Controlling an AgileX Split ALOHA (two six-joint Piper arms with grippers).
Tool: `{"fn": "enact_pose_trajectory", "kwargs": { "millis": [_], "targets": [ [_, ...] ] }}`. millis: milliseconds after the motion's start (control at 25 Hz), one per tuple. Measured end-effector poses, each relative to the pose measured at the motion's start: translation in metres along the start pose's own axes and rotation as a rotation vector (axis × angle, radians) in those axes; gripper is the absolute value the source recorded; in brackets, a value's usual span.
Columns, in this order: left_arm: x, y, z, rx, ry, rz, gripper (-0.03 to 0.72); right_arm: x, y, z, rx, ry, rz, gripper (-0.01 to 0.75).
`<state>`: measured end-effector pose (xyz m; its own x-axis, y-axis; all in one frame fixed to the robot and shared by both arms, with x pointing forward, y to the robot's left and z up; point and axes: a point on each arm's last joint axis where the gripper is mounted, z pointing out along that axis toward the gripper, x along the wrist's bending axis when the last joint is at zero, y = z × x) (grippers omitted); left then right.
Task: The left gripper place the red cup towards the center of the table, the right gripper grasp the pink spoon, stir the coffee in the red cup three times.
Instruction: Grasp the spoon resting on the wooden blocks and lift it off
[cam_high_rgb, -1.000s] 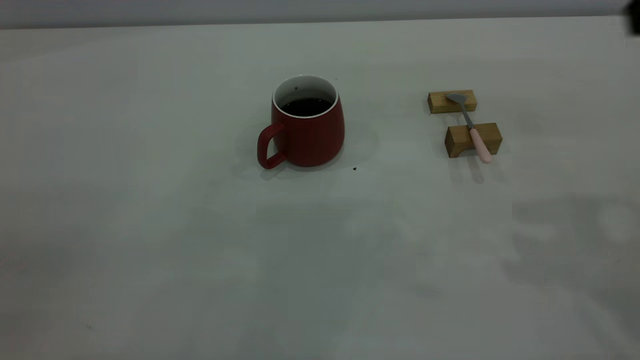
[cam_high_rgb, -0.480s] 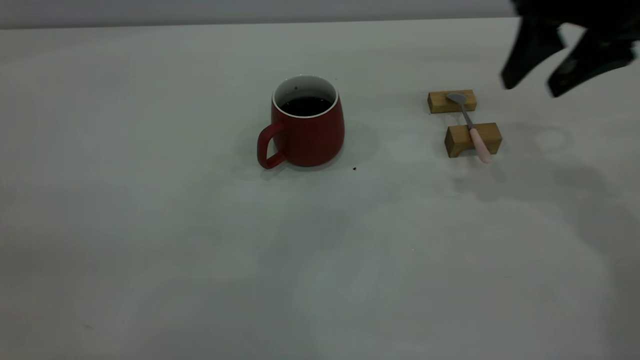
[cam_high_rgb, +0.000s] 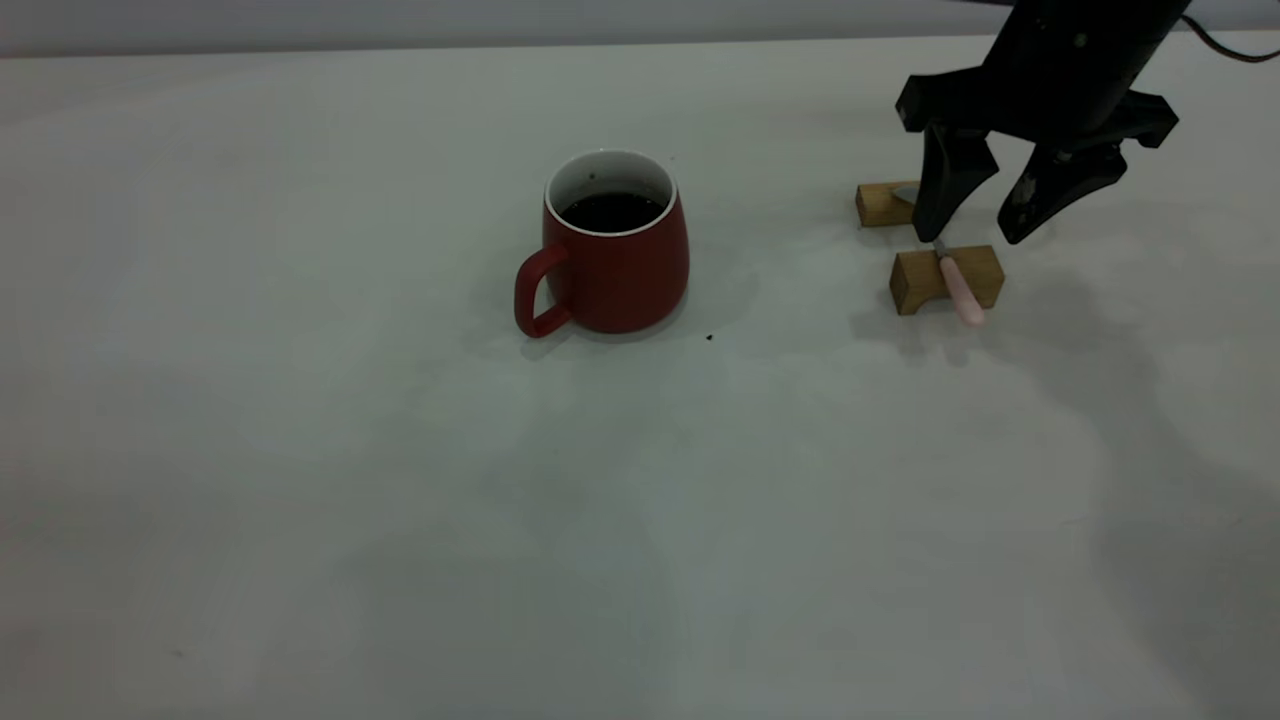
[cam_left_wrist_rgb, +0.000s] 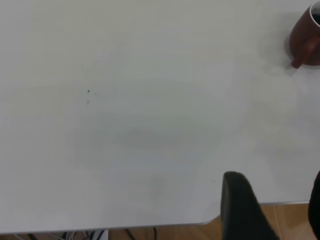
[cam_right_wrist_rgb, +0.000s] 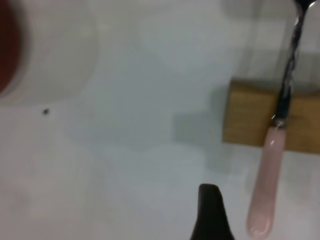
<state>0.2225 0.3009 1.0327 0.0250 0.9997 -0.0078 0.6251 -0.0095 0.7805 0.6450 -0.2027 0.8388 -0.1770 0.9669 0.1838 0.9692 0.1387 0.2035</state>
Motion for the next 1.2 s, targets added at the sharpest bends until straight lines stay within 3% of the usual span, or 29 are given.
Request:
{"fn": "enact_pose_trajectory", "kwargs": {
  "millis": [800,880,1000,1120,1200],
  "targets": [
    [0.0,0.0,0.0,0.0,0.001,0.0,0.407,-0.015,-0.015,0.061,0.089,-0.043,0.034,0.573],
    [0.0,0.0,0.0,0.0,0.001,0.0,0.407,-0.015,-0.015,0.061,0.089,-0.044,0.033,0.528],
    [0.0,0.0,0.0,0.0,0.001,0.0,0.407,-0.016,-0.016,0.061,0.102,-0.051,0.017,0.382],
    [0.0,0.0,0.0,0.0,0.001,0.0,0.407,-0.017,-0.017,0.061,0.109,-0.063,-0.009,0.136],
    [0.0,0.0,0.0,0.0,0.001,0.0,0.407,-0.018,-0.017,0.059,0.115,-0.068,-0.016,0.115]
  ]
}}
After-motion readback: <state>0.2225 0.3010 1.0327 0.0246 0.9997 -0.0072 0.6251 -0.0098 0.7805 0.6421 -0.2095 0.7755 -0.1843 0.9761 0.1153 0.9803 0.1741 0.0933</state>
